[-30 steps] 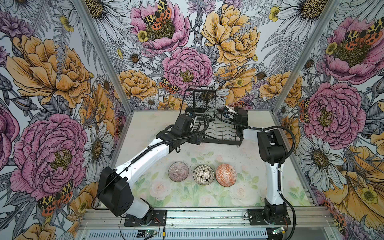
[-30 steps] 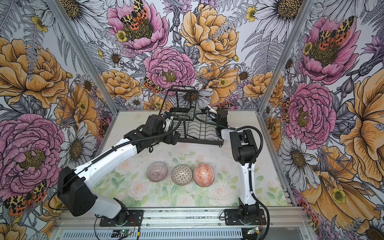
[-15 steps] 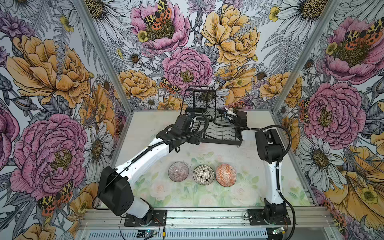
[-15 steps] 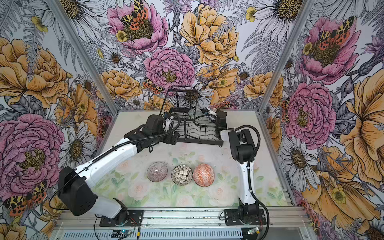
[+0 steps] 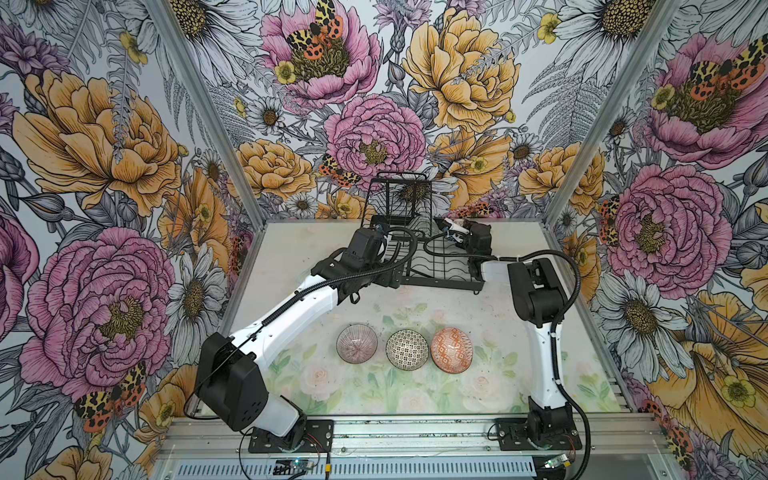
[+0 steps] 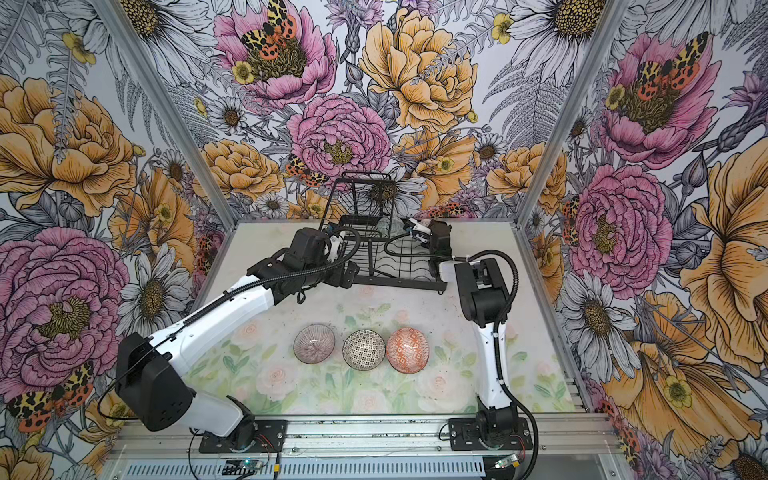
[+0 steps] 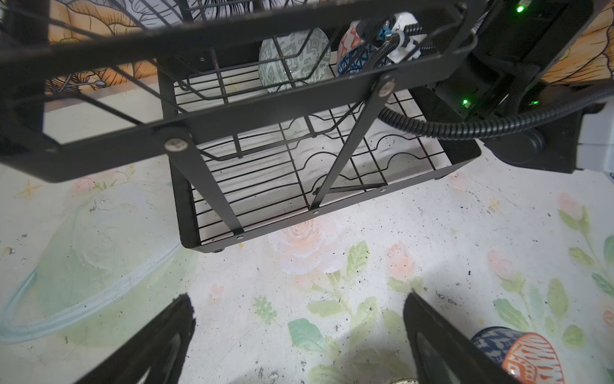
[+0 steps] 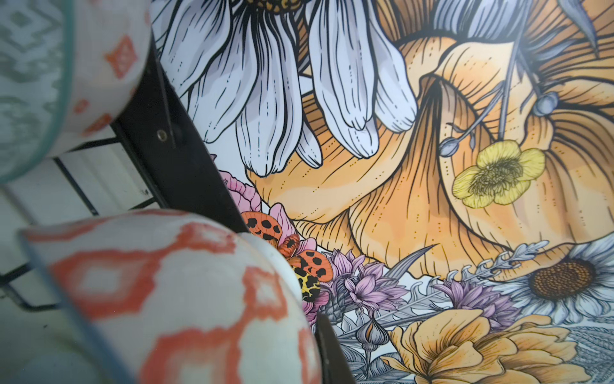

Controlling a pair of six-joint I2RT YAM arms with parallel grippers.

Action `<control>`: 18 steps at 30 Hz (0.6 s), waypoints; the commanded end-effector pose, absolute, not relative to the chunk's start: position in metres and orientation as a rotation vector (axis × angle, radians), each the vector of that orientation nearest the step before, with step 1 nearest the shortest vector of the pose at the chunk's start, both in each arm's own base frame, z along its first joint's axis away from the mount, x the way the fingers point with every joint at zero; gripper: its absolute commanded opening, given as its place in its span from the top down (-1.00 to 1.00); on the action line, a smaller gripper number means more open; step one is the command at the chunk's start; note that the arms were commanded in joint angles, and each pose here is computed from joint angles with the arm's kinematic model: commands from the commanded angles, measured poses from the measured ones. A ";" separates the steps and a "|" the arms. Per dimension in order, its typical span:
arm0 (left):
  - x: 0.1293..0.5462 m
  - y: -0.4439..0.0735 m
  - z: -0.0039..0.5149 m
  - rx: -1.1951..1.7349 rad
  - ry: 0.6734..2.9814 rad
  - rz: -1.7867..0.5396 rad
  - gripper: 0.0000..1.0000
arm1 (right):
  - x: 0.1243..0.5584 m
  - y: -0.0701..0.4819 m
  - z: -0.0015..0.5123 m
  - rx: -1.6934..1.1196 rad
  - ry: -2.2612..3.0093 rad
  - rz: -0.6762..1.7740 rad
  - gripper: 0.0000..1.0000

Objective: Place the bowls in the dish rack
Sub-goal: 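Lower the blue bowl into a rack slot and open the right gripper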

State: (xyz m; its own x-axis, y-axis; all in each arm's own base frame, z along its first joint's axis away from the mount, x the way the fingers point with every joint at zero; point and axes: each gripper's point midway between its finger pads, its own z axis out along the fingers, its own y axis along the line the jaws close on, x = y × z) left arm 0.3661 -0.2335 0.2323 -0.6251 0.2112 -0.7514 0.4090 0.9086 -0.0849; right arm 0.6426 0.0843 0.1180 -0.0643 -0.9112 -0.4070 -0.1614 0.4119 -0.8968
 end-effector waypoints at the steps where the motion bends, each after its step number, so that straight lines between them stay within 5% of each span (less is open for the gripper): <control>1: 0.368 -0.236 0.239 0.462 2.247 -0.331 -0.98 | 0.650 0.092 0.134 -0.968 1.482 -0.796 1.00; 18: 0.368 -0.235 0.238 0.461 2.251 -0.333 -0.98 | 0.652 0.093 0.138 -0.962 1.507 -0.759 0.53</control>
